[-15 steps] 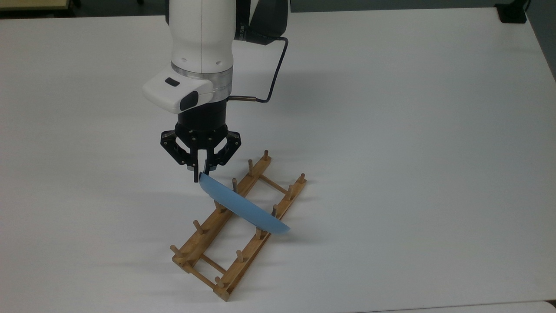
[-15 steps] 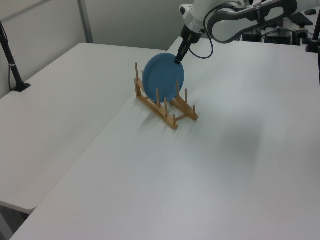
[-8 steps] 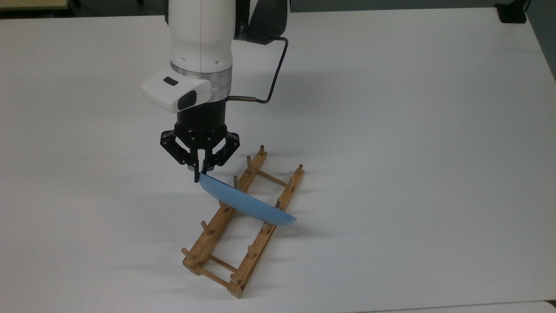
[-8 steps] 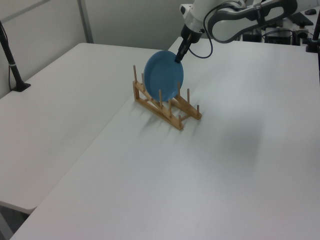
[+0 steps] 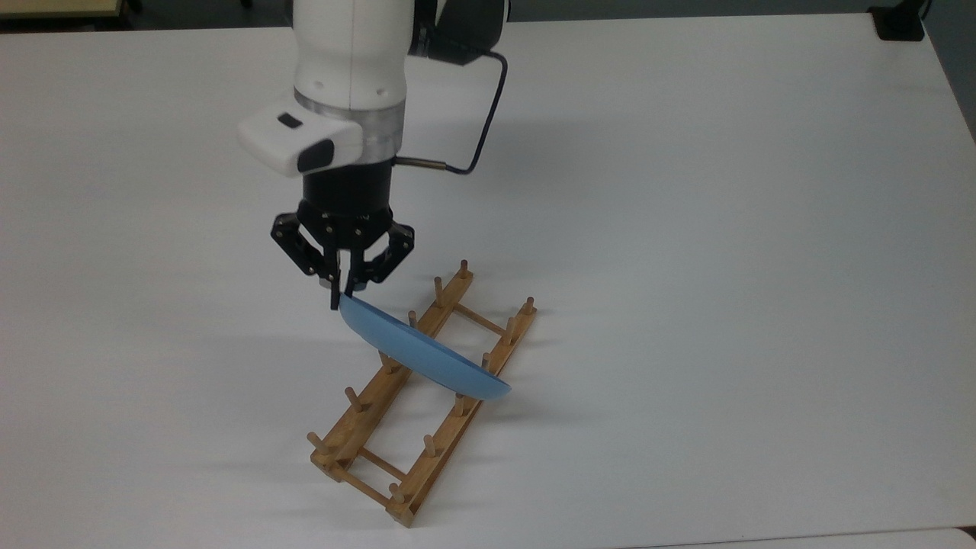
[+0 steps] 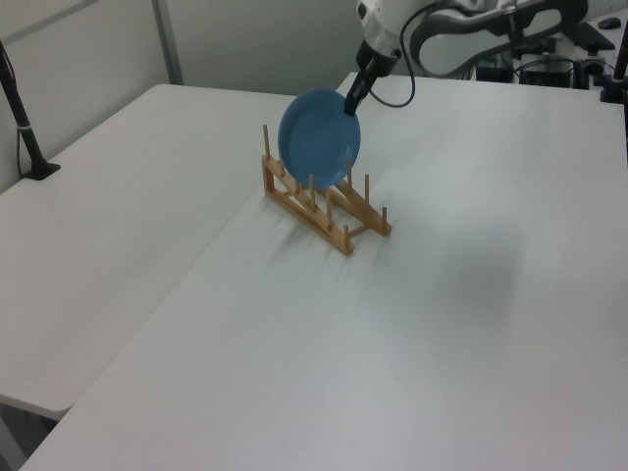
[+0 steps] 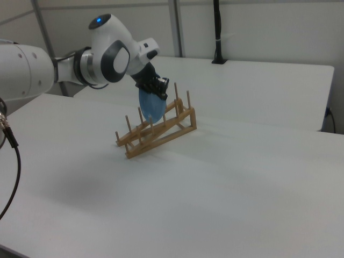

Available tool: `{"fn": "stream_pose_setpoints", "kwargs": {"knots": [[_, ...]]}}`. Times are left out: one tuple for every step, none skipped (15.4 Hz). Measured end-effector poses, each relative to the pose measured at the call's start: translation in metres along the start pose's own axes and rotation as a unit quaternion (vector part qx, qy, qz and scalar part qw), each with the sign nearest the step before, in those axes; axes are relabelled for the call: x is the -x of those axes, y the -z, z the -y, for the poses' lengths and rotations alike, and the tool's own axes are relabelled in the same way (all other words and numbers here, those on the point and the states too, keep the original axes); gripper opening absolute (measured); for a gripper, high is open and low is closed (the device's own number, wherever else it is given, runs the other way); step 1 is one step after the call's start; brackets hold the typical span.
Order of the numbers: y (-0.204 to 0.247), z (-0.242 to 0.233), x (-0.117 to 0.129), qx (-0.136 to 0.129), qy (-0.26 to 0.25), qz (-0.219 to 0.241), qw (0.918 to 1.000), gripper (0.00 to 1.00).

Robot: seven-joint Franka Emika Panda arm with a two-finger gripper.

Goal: Pick plate from plate rack
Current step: 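Lift the blue plate up out of the wooden rack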

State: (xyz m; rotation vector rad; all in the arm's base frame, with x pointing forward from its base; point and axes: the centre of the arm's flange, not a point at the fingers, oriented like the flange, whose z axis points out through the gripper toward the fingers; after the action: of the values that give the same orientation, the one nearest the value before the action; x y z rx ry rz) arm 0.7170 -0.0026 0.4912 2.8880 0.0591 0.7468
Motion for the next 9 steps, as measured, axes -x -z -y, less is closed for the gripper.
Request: {"fn": "stream_pose_setpoints", "kwargs": {"knots": [[0.01, -0.005, -0.002, 0.002, -0.005, 0.0, 1.0, 0.07], [0.02, -0.011, -0.003, 0.004, -0.009, 0.002, 1.0, 0.07], [0.03, -0.017, -0.004, 0.006, -0.013, 0.005, 0.9999, 0.07], [0.039, -0.022, -0.003, 0.008, -0.016, 0.011, 0.9998, 0.07], [0.046, -0.027, -0.002, 0.01, -0.02, 0.021, 0.9995, 0.07], [0.051, -0.031, 0.0, 0.011, -0.024, 0.03, 0.9992, 0.07], [0.056, -0.035, 0.003, 0.008, -0.031, 0.04, 0.9987, 0.07], [0.058, -0.038, 0.005, 0.001, -0.039, 0.048, 0.9981, 0.07], [0.06, -0.041, 0.006, -0.007, -0.046, 0.054, 0.9975, 0.07]]}}
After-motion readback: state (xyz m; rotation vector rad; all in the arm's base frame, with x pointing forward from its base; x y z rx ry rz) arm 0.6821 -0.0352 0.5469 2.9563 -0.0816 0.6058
